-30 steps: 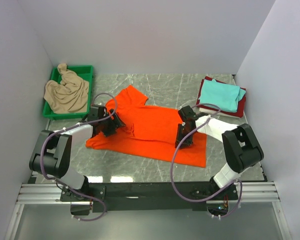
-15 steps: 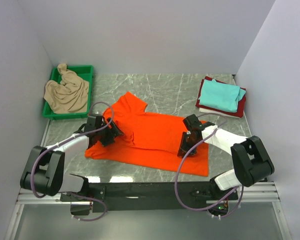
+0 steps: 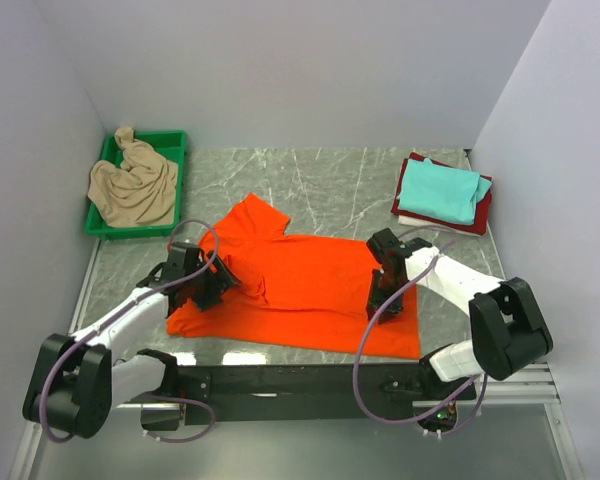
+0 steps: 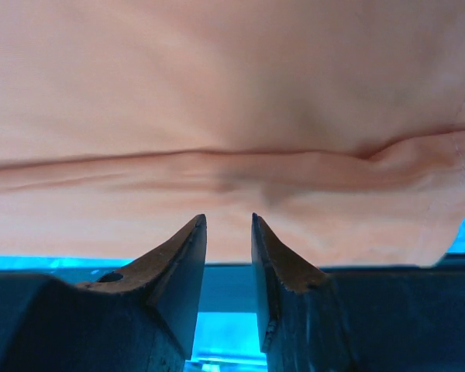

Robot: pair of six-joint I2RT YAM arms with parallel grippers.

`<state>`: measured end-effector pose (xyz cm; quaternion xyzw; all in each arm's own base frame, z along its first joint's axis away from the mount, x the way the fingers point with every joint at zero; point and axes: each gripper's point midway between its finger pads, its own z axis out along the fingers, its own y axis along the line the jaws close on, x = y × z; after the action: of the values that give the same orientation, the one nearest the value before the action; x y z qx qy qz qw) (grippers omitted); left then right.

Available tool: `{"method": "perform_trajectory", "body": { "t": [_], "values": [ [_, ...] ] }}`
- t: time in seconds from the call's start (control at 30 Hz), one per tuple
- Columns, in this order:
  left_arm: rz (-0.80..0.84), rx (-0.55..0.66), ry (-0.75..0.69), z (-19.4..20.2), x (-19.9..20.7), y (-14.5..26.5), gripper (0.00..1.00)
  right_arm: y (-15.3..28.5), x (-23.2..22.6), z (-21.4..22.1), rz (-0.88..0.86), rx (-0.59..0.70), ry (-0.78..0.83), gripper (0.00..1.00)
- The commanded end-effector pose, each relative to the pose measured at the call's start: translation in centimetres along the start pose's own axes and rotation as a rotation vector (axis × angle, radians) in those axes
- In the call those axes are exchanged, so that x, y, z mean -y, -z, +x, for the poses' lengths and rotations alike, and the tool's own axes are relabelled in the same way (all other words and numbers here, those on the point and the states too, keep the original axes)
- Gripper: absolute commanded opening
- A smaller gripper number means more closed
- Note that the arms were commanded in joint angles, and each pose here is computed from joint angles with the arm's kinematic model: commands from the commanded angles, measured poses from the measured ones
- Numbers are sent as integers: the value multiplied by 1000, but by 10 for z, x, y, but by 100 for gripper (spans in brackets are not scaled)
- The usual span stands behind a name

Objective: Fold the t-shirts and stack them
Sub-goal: Fold the tshirt

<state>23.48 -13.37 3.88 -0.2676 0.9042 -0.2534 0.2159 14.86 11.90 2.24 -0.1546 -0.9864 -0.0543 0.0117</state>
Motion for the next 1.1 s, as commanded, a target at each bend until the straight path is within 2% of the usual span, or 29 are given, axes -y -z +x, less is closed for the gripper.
{"method": "perform_trajectory", "body": {
  "t": [0.0,0.13,0.27,0.37,0.6,0.7,0.83,1.07],
  "values": [
    [-18,50,-22,-10,3,14,79,40,-21,-23,-27,110,74,37],
    [24,139,-70,-33,24,29,81,86,-86,-51,-195,242,169,37],
    [43,191,-102,-53,36,32,83,109,-164,-60,-415,322,294,38],
    [36,192,-103,-61,35,27,84,107,-214,-51,-502,306,389,38],
    [44,212,-19,-70,30,14,84,68,-303,-20,-545,260,555,38],
    [46,224,3,-73,30,11,84,54,-328,-8,-546,250,600,38],
    [20,230,4,-74,21,4,84,32,-337,-1,-495,236,634,38],
    [20,189,49,-64,9,-12,84,6,-328,-8,-399,263,633,39]
  ]
}}
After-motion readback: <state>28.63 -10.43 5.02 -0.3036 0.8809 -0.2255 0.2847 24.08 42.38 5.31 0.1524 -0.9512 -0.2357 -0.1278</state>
